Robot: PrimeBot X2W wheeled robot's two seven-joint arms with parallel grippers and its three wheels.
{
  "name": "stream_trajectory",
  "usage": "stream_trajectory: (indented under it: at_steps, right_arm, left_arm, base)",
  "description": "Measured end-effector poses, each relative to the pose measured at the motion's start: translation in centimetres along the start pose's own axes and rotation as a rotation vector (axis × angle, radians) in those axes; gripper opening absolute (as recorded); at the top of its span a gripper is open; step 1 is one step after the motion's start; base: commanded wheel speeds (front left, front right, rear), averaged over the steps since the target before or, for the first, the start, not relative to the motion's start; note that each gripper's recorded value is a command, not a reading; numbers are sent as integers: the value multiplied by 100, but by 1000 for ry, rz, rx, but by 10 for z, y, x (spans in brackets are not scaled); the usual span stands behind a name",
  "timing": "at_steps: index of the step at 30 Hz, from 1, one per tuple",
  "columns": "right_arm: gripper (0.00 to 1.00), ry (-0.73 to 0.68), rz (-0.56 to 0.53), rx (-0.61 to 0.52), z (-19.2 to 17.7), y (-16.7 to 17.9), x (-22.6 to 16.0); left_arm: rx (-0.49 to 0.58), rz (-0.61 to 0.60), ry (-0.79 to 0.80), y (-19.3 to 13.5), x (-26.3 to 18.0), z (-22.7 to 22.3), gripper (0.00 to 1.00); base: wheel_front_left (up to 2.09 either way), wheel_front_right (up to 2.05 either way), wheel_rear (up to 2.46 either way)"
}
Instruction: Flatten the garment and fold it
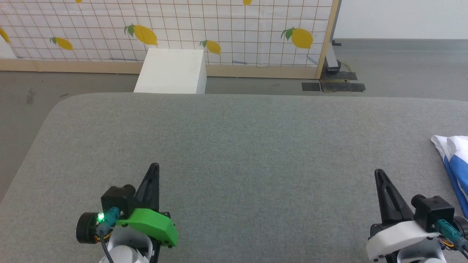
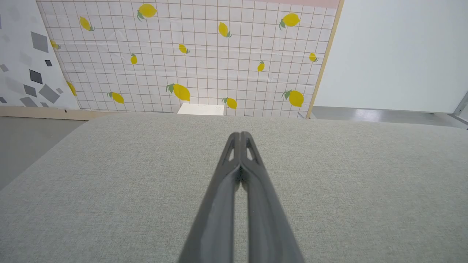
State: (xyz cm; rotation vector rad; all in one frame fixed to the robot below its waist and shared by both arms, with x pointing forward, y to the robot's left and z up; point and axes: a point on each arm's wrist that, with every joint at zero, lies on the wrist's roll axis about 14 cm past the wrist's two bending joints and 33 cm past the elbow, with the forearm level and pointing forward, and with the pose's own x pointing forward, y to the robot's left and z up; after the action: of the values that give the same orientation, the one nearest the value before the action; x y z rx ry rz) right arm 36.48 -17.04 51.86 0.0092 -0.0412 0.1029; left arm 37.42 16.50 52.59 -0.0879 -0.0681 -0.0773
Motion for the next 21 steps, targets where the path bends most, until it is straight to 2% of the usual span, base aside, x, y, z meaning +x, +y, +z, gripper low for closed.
stream_trajectory:
  at_steps: [21]
  right_arm:
    - [0, 20, 9, -17, 1, 3, 2]
  left_arm:
    - [45, 16, 17, 3, 1, 2, 0]
  base:
    - [0, 0, 0]
